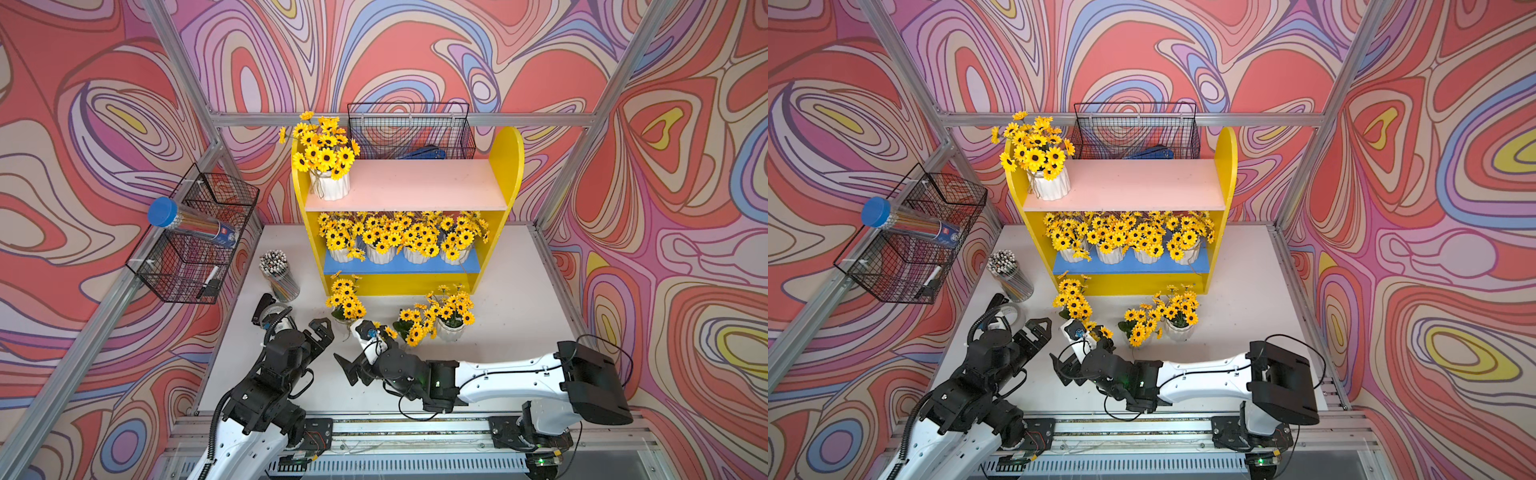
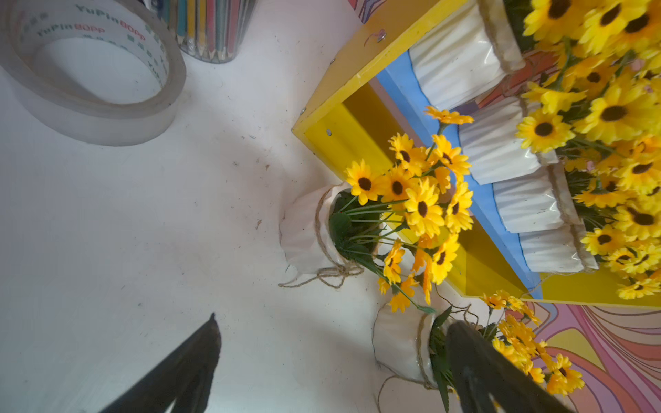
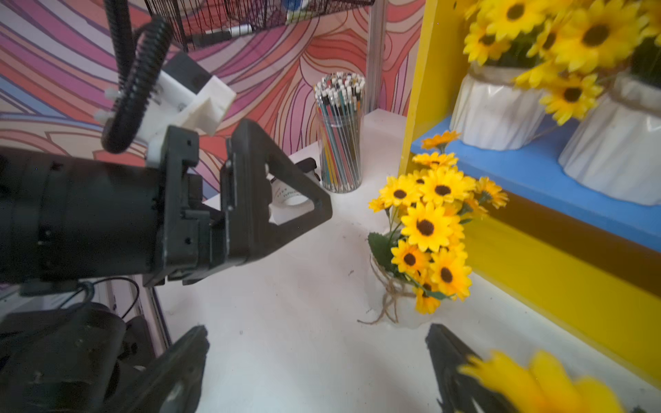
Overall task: Take the sunflower pots off the shelves
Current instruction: Place the sunflower pot at the center of the board, then pick up the sunflower pot from the shelf.
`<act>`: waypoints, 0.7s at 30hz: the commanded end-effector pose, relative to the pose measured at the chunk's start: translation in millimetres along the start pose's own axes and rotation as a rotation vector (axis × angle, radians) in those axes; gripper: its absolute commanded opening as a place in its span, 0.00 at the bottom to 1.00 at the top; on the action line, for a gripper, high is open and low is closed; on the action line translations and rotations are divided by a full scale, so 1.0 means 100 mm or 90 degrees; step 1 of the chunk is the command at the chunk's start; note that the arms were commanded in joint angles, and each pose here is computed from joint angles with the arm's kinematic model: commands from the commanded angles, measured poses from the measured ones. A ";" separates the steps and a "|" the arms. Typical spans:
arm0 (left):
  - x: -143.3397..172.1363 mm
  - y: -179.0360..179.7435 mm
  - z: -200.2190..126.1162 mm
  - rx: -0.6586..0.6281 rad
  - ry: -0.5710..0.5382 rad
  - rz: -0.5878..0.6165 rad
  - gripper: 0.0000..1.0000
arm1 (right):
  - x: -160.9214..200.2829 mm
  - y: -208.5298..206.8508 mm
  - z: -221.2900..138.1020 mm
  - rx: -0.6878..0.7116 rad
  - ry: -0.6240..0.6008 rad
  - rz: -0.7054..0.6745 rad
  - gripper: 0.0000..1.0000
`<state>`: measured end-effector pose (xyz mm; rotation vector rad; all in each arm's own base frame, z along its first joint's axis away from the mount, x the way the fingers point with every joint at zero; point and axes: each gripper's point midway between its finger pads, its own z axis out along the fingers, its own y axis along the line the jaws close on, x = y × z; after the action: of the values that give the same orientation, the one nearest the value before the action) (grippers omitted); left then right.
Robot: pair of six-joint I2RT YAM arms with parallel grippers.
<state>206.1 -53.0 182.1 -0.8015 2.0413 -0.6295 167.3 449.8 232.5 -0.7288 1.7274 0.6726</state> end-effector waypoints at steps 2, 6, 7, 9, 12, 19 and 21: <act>-0.14 -0.10 -0.23 -0.009 -0.004 0.067 0.98 | -0.05 -0.02 -0.12 0.003 0.034 -0.027 0.98; -0.31 -0.57 -0.36 0.043 0.011 0.164 0.96 | -0.26 -0.17 -0.29 0.039 0.012 -0.030 0.95; -0.34 -0.73 -0.40 0.069 0.015 0.196 0.95 | -0.32 -0.23 -0.35 0.052 0.007 -0.033 0.95; -0.44 -0.98 -0.47 0.101 0.014 0.239 0.94 | -0.37 -0.37 -0.44 0.086 0.004 -0.043 0.95; -0.56 -1.37 -0.57 0.149 0.015 0.317 0.92 | -0.39 -0.54 -0.56 0.131 0.007 -0.055 0.95; -0.89 -2.17 -0.93 0.251 -0.013 0.446 0.93 | -0.46 -0.77 -0.78 0.169 0.004 -0.047 0.96; -0.95 -2.33 -0.98 0.264 -0.013 0.479 0.99 | -0.51 -0.81 -0.81 0.174 -0.001 -0.042 0.97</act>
<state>245.4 -116.7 427.1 0.0321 1.9070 -0.5965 183.4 358.5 299.8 -0.6050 1.7248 0.4465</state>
